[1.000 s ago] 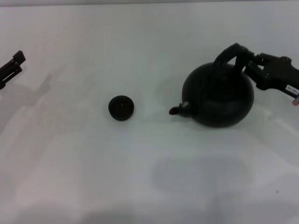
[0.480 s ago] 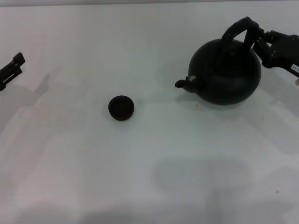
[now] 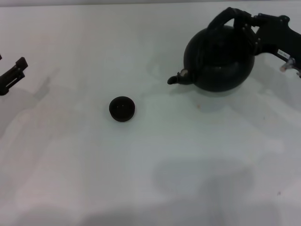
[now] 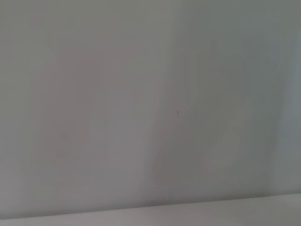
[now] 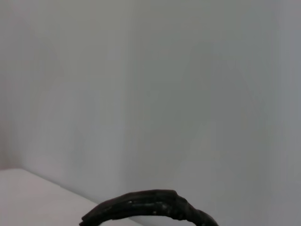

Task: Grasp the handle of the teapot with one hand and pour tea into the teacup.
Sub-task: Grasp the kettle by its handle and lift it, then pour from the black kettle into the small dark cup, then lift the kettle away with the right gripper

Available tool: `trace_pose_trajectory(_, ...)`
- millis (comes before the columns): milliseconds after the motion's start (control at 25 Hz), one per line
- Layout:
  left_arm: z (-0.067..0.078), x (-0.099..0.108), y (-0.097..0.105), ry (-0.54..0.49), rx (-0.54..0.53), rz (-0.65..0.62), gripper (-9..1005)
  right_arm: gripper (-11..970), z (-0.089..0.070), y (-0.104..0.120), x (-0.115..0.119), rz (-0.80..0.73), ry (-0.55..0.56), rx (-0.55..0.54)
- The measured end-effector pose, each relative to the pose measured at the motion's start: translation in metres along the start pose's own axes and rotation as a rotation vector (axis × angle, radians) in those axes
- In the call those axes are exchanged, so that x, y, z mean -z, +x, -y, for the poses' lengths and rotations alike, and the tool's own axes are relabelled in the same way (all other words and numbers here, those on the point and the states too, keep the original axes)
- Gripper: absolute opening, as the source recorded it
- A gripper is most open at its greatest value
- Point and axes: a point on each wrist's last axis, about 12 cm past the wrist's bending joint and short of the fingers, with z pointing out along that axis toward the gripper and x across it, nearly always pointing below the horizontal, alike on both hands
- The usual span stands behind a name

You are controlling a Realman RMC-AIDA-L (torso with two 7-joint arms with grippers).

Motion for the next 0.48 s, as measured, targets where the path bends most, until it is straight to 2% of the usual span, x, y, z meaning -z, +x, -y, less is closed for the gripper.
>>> trace_pose_trajectory(480, 0.0, -0.004, 0.003, -0.015, 0.01, -0.017, 795, 145, 0.006, -0.017, -0.03, 0.008, 0.019, 0.136)
